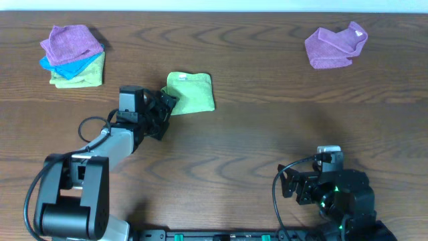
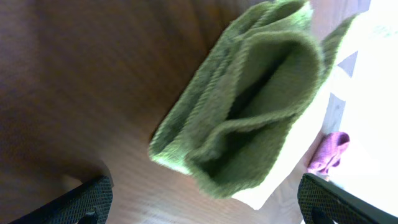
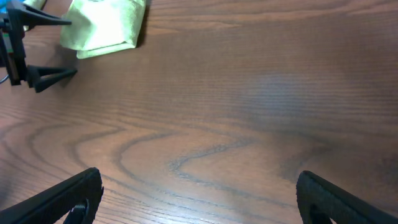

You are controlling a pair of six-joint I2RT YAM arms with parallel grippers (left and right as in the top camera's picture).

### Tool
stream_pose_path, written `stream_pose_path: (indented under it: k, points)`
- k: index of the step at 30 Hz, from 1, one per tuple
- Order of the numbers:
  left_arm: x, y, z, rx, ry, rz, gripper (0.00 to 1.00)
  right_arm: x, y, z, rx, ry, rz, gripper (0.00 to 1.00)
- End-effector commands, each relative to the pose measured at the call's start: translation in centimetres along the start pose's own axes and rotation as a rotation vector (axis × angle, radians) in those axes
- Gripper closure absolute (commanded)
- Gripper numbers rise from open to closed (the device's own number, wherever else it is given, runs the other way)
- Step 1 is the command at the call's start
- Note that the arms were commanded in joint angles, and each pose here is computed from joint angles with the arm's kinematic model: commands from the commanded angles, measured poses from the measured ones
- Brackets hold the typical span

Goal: Fold the cloth
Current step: 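Retract the right arm to rest and reach the left gripper to the folded cloth, then grasp the folded green cloth's edge with the left gripper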

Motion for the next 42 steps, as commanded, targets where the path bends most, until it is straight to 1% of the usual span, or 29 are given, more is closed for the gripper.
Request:
stream_pose_path:
  k: [1,4,5,7,8,9,10,12,16,18,19,21,23,24,27,28,34,35,37,42]
  points:
    - [-0.2,1.7,1.2,-0.049,-0.015,-0.032,0.03,0.1,-0.3,0.0,0.016,0.0,0.016,0.01]
    - [-0.1,1.7,1.8,-0.047,-0.031,-0.036,0.0,0.1,-0.3,0.0,0.016,0.0,0.016,0.01]
    - [-0.2,1.7,1.9,-0.049,-0.042,-0.04,0.07,0.1,-0.3,0.0,0.016,0.0,0.016,0.01]
    - [-0.3,1.9,2.2,-0.054,-0.063,-0.046,0.17,0.1,-0.3,0.0,0.016,0.0,0.016,0.01]
    - [-0.3,1.9,2.4,-0.054,-0.072,-0.045,0.26,0.1,-0.3,0.0,0.016,0.0,0.016,0.01]
    - [-0.4,1.9,2.5,-0.052,-0.081,-0.04,0.31,0.1,-0.3,0.0,0.016,0.0,0.016,0.01]
    - [-0.5,2.0,2.7,-0.052,-0.089,-0.036,0.34,0.1,-0.3,0.0,0.016,0.0,0.016,0.01]
    - [-0.6,2.1,3.1,-0.05,-0.094,-0.033,0.34,0.1,-0.3,0.0,0.016,0.0,0.016,0.01]
    - [-1.0,2.4,3.9,-0.046,-0.103,-0.029,0.28,0.1,-0.3,0.0,0.016,0.0,0.016,0.01]
    - [-1.2,2.7,4.5,-0.043,-0.102,-0.028,0.29,0.1,-0.3,0.0,0.016,0.0,0.016,0.01]
    - [-1.3,2.9,4.7,-0.045,-0.102,-0.028,0.3,0.1,-0.3,0.0,0.016,0.0,0.016,0.01]
    - [-1.4,3.1,5.1,-0.046,-0.101,-0.026,0.36,0.1,-0.3,0.0,0.016,0.0,0.016,0.01]
    - [-1.5,3.2,5.4,-0.04,-0.102,-0.014,0.4,0.1,-0.3,0.0,0.016,0.0,0.016,0.01]
    - [-1.6,3.1,5.6,-0.031,-0.102,0.0,0.42,0.1,-0.3,0.0,0.016,0.0,0.016,0.01]
    - [-1.8,2.6,6.1,-0.001,-0.103,0.039,0.56,0.1,-0.3,0.0,0.016,0.0,0.016,0.01]
    - [-1.9,2.5,6.2,0.009,-0.104,0.055,0.57,0.1,-0.3,0.0,0.016,0.0,0.016,0.01]
    - [-2.0,1.7,6.3,0.034,-0.109,0.215,0.77,0.1,-0.3,0.0,0.016,0.0,0.016,0.01]
    - [-1.9,1.6,6.3,0.04,-0.103,0.244,0.82,0.1,-0.3,0.0,0.016,0.0,0.016,0.01]
    - [-1.4,0.9,6.3,0.072,-0.08,0.291,0.94,0.1,-0.3,0.0,0.016,0.0,0.016,0.01]
    - [-0.1,-2.3,5.7,0.218,-0.014,0.371,0.94,0.1,-0.3,0.0,0.016,0.0,0.016,0.01]
Point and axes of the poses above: each gripper's point midway between its finger pads, its own z axis out along the fingers, its own y axis along the line the jaws close on, x = y × z, the point moved 1 cm from there along -z, back along the fingers, and after that the axes turned 15 degrees about -z, right-handed, at the moved point
